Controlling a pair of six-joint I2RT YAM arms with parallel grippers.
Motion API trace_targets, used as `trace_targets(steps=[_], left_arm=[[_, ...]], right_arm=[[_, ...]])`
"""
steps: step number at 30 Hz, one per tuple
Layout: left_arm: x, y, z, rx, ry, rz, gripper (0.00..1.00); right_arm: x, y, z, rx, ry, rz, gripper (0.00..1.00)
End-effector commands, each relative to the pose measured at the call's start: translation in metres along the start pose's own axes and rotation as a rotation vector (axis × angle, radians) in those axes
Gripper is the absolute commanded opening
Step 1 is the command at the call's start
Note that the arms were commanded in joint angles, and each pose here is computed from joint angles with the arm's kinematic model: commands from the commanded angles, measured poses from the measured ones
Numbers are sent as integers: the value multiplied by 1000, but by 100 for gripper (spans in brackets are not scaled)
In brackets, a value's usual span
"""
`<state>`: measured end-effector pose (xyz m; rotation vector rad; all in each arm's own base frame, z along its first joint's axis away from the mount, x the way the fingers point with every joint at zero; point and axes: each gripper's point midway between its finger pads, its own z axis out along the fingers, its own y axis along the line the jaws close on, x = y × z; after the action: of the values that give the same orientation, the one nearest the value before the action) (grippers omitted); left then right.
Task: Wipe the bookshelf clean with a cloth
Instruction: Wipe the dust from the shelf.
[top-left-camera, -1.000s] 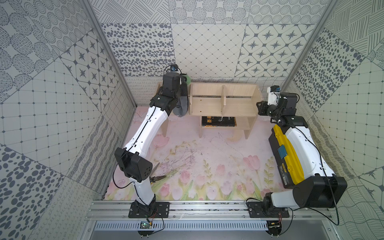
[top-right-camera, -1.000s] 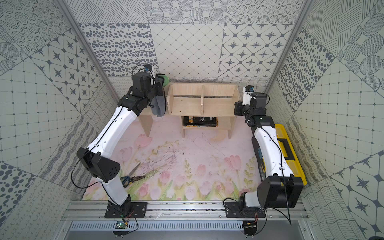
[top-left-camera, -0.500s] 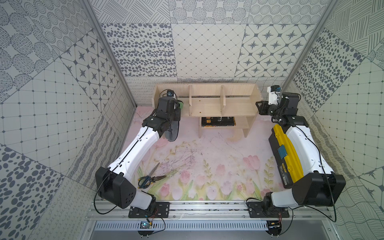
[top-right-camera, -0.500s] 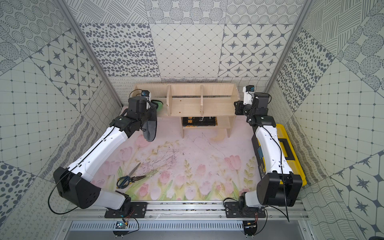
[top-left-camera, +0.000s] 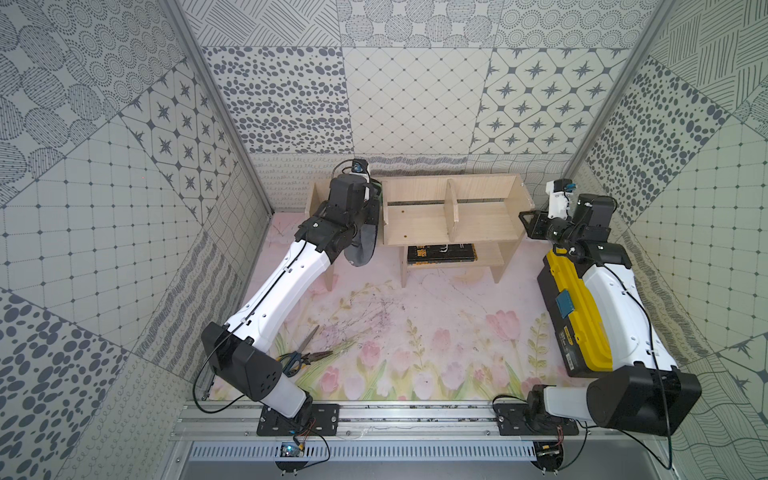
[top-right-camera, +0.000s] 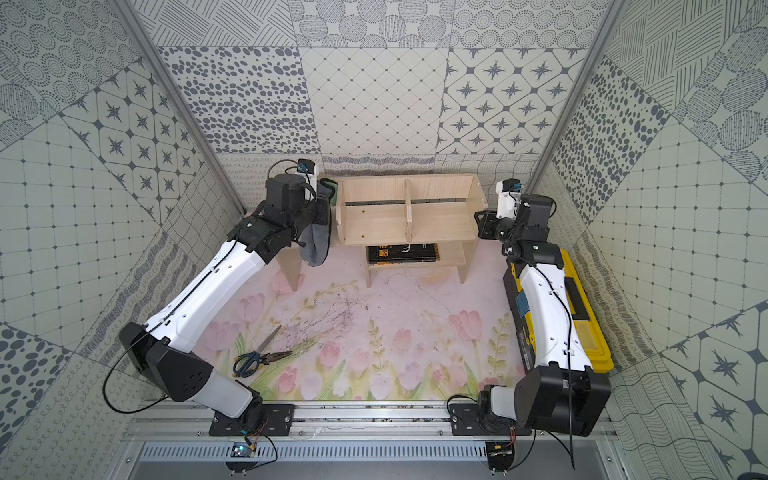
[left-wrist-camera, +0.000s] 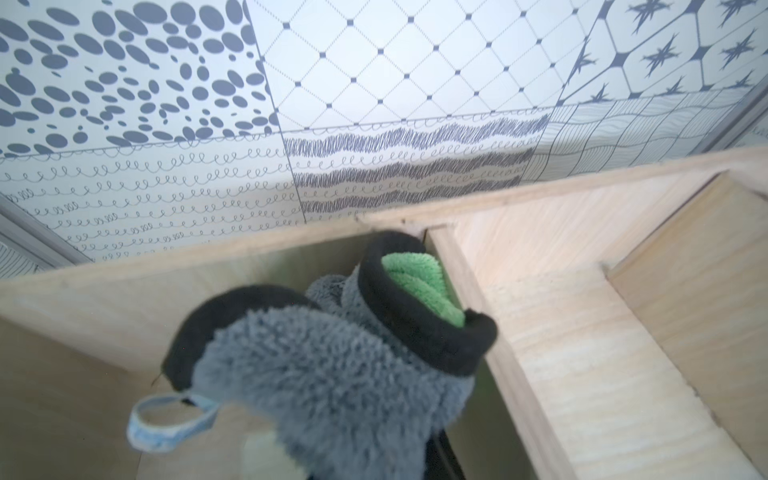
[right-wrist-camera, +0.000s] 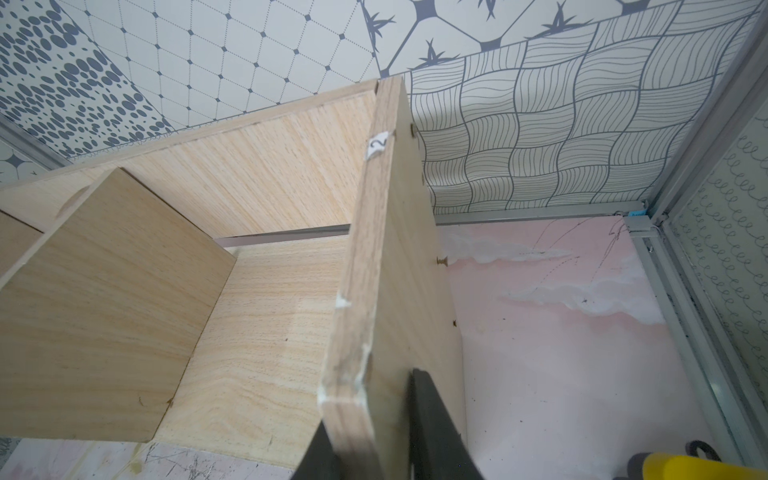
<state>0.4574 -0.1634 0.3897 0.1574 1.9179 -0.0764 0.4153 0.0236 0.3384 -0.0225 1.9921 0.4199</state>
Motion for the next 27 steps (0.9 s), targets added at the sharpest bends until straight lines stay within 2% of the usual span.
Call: trace_targets(steps=[1,4,9,13,16,18,24,27], left_arm=[[-38,25,7,-103,-74,-11,0],[-29,64,1,-241,-47,-40,0],[-1,129,-29,-408,-9,-114,0],[22,143,-46,-450,32,-95,0],[44,142,-48,-445,85,-76,0],[63,132,-44,-392,128,-82,0],[109,68,-21,-182,217,-51,0],[120,34,-6,-82,242,-46,0]], right_arm=[[14,53,-11,-226,100,219,0],[25,54,-7,-159,115,206,0],[39,39,-7,-26,109,235,0],[42,35,-11,0,97,248,0],[42,30,-12,30,89,243,0],[43,25,-12,59,85,246,0],[49,14,-12,114,83,272,0],[52,14,-8,108,93,281,0]])
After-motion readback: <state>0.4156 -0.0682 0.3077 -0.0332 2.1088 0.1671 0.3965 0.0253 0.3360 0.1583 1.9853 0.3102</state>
